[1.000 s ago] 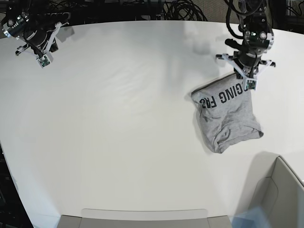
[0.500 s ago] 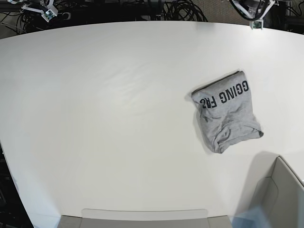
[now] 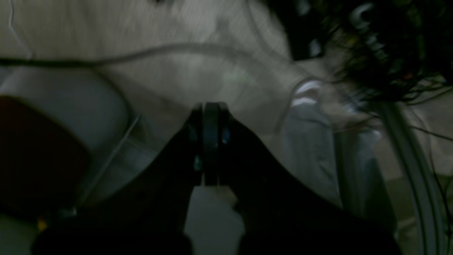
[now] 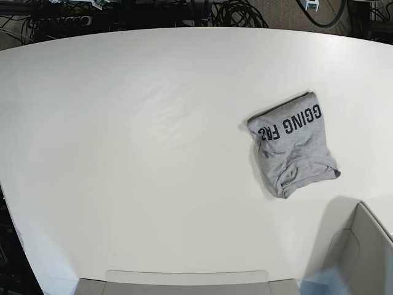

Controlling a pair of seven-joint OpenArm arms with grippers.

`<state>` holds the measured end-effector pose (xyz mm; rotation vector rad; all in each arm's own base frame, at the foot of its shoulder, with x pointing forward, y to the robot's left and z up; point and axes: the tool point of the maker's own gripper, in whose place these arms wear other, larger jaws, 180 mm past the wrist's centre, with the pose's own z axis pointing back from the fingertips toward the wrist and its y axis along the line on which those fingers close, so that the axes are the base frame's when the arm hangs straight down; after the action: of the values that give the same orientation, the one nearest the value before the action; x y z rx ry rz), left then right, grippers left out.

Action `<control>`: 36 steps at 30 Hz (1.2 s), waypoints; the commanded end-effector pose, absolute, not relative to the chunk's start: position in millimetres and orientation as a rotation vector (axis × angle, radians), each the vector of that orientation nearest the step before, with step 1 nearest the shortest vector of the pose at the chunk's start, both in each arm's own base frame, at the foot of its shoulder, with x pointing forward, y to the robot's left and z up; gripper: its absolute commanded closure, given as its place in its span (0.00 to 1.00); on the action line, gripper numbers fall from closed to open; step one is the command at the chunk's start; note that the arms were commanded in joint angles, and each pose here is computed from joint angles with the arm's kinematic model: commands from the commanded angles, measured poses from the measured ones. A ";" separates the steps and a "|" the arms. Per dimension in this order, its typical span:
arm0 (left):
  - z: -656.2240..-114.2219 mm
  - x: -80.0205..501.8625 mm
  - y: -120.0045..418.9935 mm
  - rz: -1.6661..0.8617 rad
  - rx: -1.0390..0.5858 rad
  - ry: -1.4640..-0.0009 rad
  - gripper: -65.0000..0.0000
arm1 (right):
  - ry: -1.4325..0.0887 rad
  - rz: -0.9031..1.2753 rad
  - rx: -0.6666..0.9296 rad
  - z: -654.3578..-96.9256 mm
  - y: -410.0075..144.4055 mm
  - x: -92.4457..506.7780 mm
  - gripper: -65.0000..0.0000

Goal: Fold the T-shirt properly

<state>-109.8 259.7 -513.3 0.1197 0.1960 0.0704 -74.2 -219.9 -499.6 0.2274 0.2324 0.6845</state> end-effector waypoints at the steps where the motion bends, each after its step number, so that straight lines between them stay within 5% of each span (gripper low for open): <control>1: -516.8 -109.1 257.2 0.079 0.107 0.194 1.00 | 0.246 0.704 0.239 -502.8 -220.0 -75.9 1.00; 16: -594.6 -142.4 240.8 0.156 0.050 0.252 1.00 | 0.471 0.837 0.235 -570.1 -257.3 -104.6 1.00; 36: -639.7 -133.8 189.1 0.076 -0.028 0.083 1.00 | 0.321 0.907 0.289 -598.7 -279.9 -83.1 1.00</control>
<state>-116.6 182.4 -643.4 -0.0404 0.0516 0.0824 -82.6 -266.9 -602.8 0.3016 0.3061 0.9045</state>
